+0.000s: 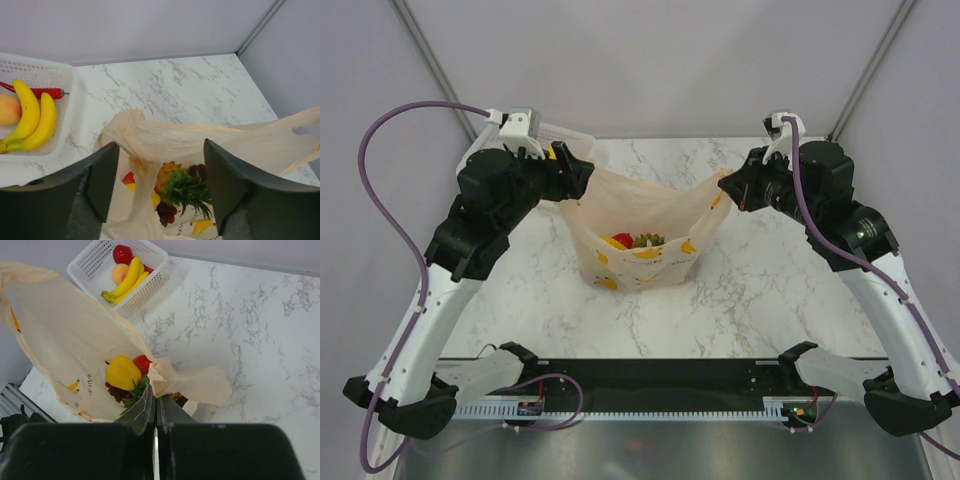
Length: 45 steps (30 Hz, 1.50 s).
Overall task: Place the fake fruits into the plastic bag and tie a complex knot
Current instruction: Adjust the plastic bag at the center of the board, then tie the plastic bag at the center of the board.
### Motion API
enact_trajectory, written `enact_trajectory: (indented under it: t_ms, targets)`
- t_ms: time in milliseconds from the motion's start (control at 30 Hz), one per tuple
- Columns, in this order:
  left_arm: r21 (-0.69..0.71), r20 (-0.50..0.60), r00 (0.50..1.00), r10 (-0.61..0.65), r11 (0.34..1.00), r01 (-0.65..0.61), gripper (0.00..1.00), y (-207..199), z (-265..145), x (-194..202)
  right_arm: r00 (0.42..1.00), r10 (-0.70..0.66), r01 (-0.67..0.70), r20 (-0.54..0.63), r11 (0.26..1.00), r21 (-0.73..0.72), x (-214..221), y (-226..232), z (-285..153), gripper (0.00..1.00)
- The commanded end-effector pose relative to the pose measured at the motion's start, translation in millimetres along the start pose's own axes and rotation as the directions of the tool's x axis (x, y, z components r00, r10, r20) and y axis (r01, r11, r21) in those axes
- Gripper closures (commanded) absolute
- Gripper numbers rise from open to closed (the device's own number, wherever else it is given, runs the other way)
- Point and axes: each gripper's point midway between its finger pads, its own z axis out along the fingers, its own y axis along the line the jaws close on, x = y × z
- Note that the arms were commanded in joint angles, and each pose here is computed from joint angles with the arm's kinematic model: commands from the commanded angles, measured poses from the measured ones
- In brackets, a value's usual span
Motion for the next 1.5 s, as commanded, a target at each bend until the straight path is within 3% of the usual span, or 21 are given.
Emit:
enact_trajectory:
  t_ms: [0,133,300,500,567,700,933,1067,1233,1300,1467]
  targets:
    - [0.077,0.085,0.993,0.083,0.993,-0.089,0.2,-12.5,-16.7,-25.6,0.997,0.004,-0.001,0.071,0.999,-0.045,-15.6,10.4,-11.0,1.0]
    - [0.228,0.084,0.986,0.147,0.96,-0.163,0.0,-39.5,-15.8,-28.3,0.998,0.008,-0.005,0.063,0.999,-0.052,-13.1,11.0,-8.3,1.0]
    - [0.365,0.159,0.954,0.255,0.882,-0.297,0.0,-70.3,-3.0,-49.6,0.998,0.011,-0.007,0.057,0.998,-0.068,-12.7,13.8,-6.5,1.0]
    - [0.328,0.292,0.903,0.316,0.854,-0.405,0.0,-75.4,6.2,-76.8,0.999,0.003,0.001,0.053,0.997,-0.077,-13.6,15.4,-4.5,1.0]
    - [0.389,0.344,0.878,0.332,0.801,-0.455,0.0,-89.9,5.4,-76.7,0.998,-0.001,0.005,0.056,0.997,-0.083,-15.3,16.7,-5.1,1.0]
    - [0.594,0.394,0.849,0.353,0.607,-0.528,0.0,-128.0,12.6,-33.6,0.998,-0.003,0.009,0.062,0.995,-0.095,-19.2,19.8,-5.9,1.0]
    - [0.712,0.379,0.864,0.33,0.493,-0.501,0.0,-174.9,43.7,9.3,0.998,0.002,0.005,0.059,0.994,-0.113,-19.8,23.2,-5.4,1.0]
    - [0.658,0.407,0.824,0.394,0.499,-0.564,0.0,-200.6,66.8,29.0,0.998,0.002,0.004,0.058,0.994,-0.111,-20.1,22.9,-4.8,1.0]
    - [0.709,0.385,0.858,0.339,0.486,-0.51,0.0,-219.9,78.7,45.9,0.997,0.003,0.006,0.076,0.994,-0.113,-27.2,25.1,-8.0,1.0]
    - [0.748,0.38,0.865,0.327,0.441,-0.496,0.0,-227.2,72.8,60.2,0.997,0.0,0.009,0.076,0.993,-0.114,-27.8,25.7,-7.7,1.0]
    - [0.749,0.35,0.879,0.324,0.467,-0.47,0.0,-227.9,84.3,78.3,0.997,0.002,0.009,0.082,0.992,-0.124,-31.6,28.2,-8.9,1.0]
